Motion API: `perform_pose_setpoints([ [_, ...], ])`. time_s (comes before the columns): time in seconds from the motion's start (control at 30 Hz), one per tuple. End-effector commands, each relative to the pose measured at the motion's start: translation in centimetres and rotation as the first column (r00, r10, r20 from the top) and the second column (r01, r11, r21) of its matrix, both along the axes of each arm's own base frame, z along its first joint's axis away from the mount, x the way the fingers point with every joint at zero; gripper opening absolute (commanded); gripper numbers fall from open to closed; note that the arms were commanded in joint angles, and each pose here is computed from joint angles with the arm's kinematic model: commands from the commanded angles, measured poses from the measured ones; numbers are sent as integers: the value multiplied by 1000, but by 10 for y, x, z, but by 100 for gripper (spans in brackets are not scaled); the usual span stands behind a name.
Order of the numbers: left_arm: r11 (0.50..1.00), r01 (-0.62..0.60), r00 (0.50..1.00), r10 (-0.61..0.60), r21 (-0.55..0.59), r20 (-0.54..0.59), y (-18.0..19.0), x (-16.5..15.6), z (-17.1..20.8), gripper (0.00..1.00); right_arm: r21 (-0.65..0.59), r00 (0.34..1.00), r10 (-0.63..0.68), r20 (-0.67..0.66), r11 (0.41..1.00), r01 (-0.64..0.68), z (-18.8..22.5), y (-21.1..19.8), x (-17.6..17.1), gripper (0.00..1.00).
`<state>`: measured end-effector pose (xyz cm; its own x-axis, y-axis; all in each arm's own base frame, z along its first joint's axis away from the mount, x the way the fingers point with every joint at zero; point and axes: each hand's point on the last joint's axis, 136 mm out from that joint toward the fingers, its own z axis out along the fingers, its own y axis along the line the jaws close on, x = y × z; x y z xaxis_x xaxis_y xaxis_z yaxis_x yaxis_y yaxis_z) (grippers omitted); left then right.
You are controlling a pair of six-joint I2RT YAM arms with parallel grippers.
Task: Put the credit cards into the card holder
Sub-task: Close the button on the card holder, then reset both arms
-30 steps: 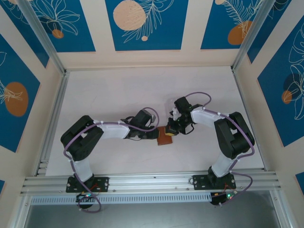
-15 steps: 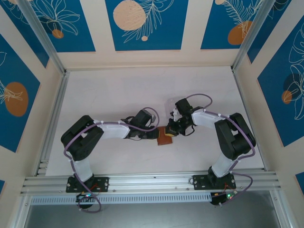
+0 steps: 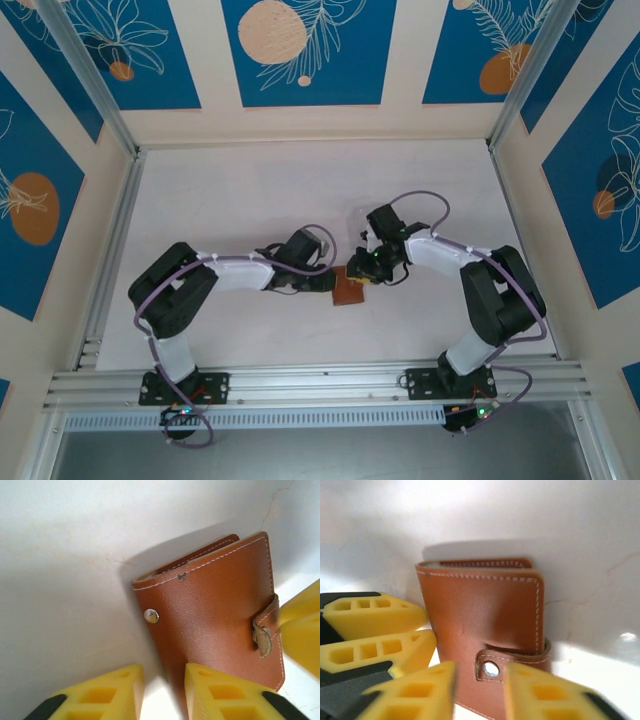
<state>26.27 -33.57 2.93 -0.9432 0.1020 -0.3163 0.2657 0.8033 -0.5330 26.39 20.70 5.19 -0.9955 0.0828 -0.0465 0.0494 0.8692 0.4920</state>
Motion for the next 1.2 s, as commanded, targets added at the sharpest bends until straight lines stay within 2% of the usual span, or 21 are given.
perform_pose_setpoints([
  [0.0,998,-55,991,51,21,124,23,26,42,35,-30,988,-5,154,999,10,40,-4,27,46],
  [0.1,994,-109,970,100,28,221,52,37,78,45,-22,961,-17,277,999,24,74,-5,43,73],
  [0.13,990,-140,957,126,32,262,66,40,91,52,-33,947,-34,320,998,47,83,-10,48,91],
  [0.17,981,-187,938,166,43,303,84,44,101,59,-49,928,-58,367,995,82,93,-19,53,99],
  [0.23,951,-300,886,249,75,391,123,51,115,74,-124,882,-79,464,980,154,105,-43,64,99],
  [0.3,889,-434,804,310,144,508,169,57,128,86,-228,821,-91,564,938,260,113,-74,75,99],
  [0.4,713,-649,627,301,267,718,241,60,148,95,-344,721,-142,679,806,483,121,-132,85,99],
  [0.47,595,-761,483,253,259,838,277,59,161,100,-365,652,-186,735,702,612,125,-167,85,99],
  [0.5,567,-786,437,227,246,871,286,59,163,100,-356,633,-201,748,683,638,123,-178,85,99],
  [0.6,513,-837,325,187,190,927,313,60,158,100,-279,565,-192,803,716,640,115,-192,96,99],
  [0.73,458,-855,354,172,244,919,344,74,131,100,-284,443,-44,895,710,645,108,-204,103,99],
  [0.8,487,-846,345,187,218,920,348,83,115,100,-273,425,-29,905,725,632,96,-208,106,99],
  [0.87,530,-836,287,197,145,937,349,92,110,100,-225,422,-72,904,758,612,79,-213,111,99],
  [0.93,575,-805,316,207,146,926,345,100,97,100,-195,409,-102,907,759,621,69,-222,116,99],
  [0.97,590,-797,302,207,127,931,348,109,95,100,-181,399,-105,911,768,614,66,-224,118,99],
  [1.0,599,-790,310,207,130,928,347,112,97,100,-163,401,-122,908,778,607,61,-225,120,99],
  [1.03,629,-760,377,219,164,900,342,111,89,100,-142,404,-136,905,798,586,57,-224,124,99],
  [1.07,659,-736,393,227,157,891,341,112,83,100,-155,435,-122,892,821,549,52,-219,127,99],
  [1.1,677,-726,369,230,124,900,342,115,85,100,-165,456,-103,884,844,510,51,-211,132,99],
  [1.13,716,-688,396,237,116,887,337,117,82,100,-168,463,-72,884,873,458,48,-202,138,99],
  [1.17,720,-679,451,257,142,855,339,120,64,100,-168,471,-48,881,898,407,48,-192,137,99],
])
